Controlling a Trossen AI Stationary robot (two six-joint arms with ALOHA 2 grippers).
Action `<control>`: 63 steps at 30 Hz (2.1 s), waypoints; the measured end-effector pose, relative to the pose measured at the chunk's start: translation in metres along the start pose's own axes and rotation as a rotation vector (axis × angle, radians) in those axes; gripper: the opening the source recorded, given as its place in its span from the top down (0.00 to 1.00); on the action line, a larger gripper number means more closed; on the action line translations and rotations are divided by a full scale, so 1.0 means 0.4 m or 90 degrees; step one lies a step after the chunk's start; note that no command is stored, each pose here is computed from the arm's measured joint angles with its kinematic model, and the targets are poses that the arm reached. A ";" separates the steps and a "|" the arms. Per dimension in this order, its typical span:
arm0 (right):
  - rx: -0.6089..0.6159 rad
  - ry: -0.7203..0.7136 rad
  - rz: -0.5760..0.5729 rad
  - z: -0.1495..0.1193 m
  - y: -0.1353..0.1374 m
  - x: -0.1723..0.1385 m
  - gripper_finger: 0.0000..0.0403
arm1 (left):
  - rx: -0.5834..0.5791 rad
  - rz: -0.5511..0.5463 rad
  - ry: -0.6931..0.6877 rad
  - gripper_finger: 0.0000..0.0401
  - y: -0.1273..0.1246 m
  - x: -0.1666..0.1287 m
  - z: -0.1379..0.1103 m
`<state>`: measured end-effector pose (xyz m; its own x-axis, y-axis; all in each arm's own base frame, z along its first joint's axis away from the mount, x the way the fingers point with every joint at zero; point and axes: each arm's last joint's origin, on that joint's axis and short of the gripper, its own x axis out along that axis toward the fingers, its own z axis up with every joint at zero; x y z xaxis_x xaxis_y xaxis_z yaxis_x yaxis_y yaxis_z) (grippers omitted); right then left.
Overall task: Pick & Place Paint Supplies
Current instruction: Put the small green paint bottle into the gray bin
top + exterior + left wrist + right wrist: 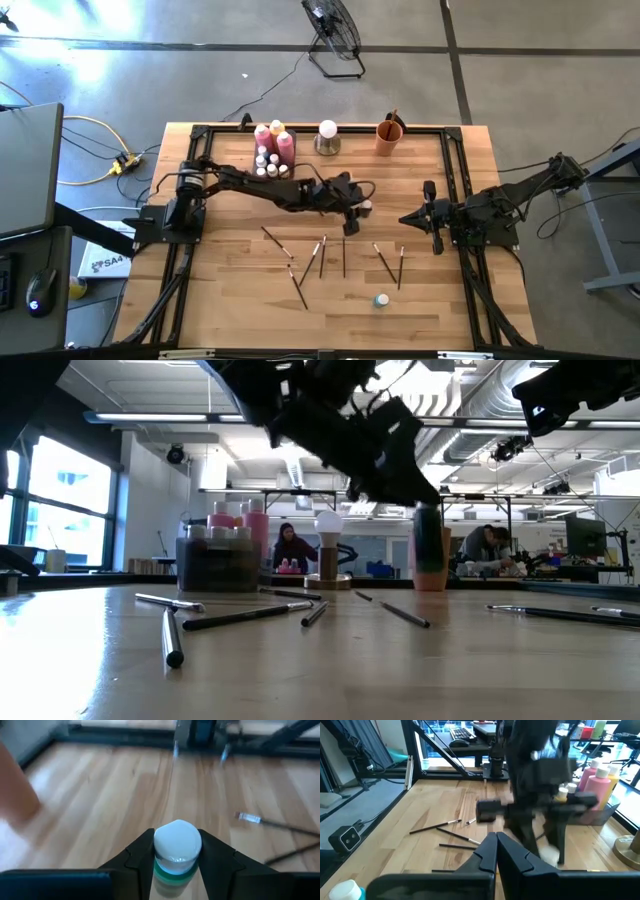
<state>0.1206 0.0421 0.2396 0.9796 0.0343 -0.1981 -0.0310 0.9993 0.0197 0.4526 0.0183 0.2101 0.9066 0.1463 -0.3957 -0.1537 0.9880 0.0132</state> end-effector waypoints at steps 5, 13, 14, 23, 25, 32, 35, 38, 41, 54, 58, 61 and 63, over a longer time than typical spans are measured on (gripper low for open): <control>-0.002 0.006 0.000 -0.002 0.000 0.000 0.99 | 0.039 0.040 0.018 0.69 0.012 -0.080 0.067; -0.002 0.010 -0.001 -0.004 0.000 0.000 0.99 | 0.065 0.195 0.119 0.69 0.053 -0.308 0.154; -0.001 0.009 -0.001 -0.004 0.000 0.000 0.99 | 0.063 0.209 0.123 0.69 0.057 -0.336 0.163; -0.002 0.010 -0.001 -0.004 0.000 0.001 0.99 | -0.020 0.291 0.098 0.69 0.089 -0.590 0.190; -0.001 0.008 -0.001 -0.003 0.000 0.001 0.99 | -0.035 0.316 0.091 0.69 0.094 -0.624 0.162; 0.001 0.005 0.000 -0.002 0.000 0.001 0.99 | -0.101 0.401 0.024 0.69 0.102 -0.670 0.018; 0.002 0.000 -0.011 0.000 -0.001 0.001 0.99 | -0.127 0.429 -0.032 0.69 0.106 -0.653 -0.046; 0.005 -0.003 -0.029 0.000 -0.003 0.001 0.99 | -0.138 0.479 -0.089 0.69 0.110 -0.636 -0.092; 0.005 -0.003 -0.031 0.000 -0.003 0.001 0.99 | -0.125 0.513 -0.109 0.69 0.116 -0.622 -0.120; 0.004 -0.006 -0.030 0.002 -0.003 0.001 0.99 | -0.184 0.545 -0.106 0.69 0.211 -0.602 -0.128; 0.004 -0.006 -0.031 0.002 -0.003 0.001 0.99 | -0.196 0.556 -0.105 0.69 0.238 -0.598 -0.130; 0.004 -0.006 -0.031 0.002 -0.003 0.001 0.99 | -0.202 0.554 -0.099 0.69 0.256 -0.584 -0.135; 0.004 -0.007 -0.033 0.002 -0.003 0.001 0.99 | -0.207 0.550 -0.107 0.69 0.267 -0.573 -0.134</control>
<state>0.1212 0.0408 0.2401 0.9818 -0.0177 -0.1889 0.0210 0.9997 0.0156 0.2072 0.0878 0.2529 0.4685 0.8527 -0.2309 -0.8791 0.4759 -0.0265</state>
